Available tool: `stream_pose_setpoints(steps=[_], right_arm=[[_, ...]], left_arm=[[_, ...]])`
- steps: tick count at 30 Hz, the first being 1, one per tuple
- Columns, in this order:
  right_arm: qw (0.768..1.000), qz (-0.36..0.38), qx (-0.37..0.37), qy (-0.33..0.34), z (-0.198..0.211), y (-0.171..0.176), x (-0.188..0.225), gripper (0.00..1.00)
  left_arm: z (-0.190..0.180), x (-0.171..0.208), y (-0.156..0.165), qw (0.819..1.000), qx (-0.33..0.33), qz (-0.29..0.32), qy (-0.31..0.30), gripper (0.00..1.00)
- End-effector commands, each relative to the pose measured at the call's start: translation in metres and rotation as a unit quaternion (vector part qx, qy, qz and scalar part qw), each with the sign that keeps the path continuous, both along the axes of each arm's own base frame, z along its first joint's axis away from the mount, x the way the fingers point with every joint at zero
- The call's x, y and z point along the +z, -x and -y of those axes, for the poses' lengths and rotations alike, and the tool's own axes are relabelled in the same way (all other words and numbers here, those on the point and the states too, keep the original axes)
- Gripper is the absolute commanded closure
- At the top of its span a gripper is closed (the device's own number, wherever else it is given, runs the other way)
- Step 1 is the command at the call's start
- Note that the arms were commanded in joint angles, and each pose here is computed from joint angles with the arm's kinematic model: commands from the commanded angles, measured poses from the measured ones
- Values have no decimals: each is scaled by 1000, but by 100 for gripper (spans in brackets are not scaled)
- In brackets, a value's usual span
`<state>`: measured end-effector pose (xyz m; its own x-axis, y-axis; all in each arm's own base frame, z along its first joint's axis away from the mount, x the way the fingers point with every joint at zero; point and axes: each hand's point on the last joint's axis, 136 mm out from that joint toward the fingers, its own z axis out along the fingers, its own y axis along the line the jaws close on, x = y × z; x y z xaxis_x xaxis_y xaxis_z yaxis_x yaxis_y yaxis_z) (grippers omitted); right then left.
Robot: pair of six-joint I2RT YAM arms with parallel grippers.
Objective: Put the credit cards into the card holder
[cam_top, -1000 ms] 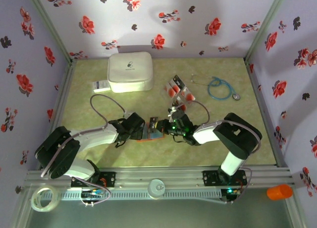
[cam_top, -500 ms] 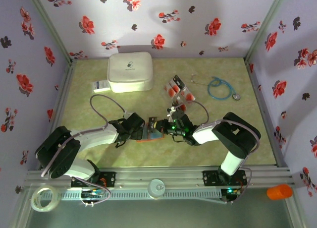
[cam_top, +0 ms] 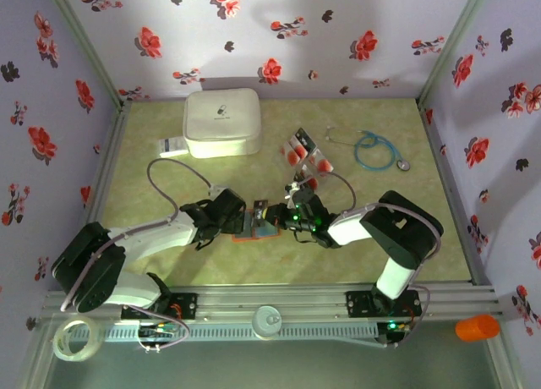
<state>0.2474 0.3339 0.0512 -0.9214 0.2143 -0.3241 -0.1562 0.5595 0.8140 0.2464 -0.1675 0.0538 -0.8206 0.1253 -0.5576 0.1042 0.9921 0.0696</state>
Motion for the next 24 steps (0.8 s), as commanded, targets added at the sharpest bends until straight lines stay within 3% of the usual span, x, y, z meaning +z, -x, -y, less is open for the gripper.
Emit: stream_pose_setpoints(steps=[1,24], right_arm=[[1000,-5,8,-7,-7,1,0,100],[999,-20,36,16,-7,11,-10,100]], left_arm=[[-1,-3,-3,1000,2,1,-16,0],[-16,-34,12,999,12,-29,-35,2]])
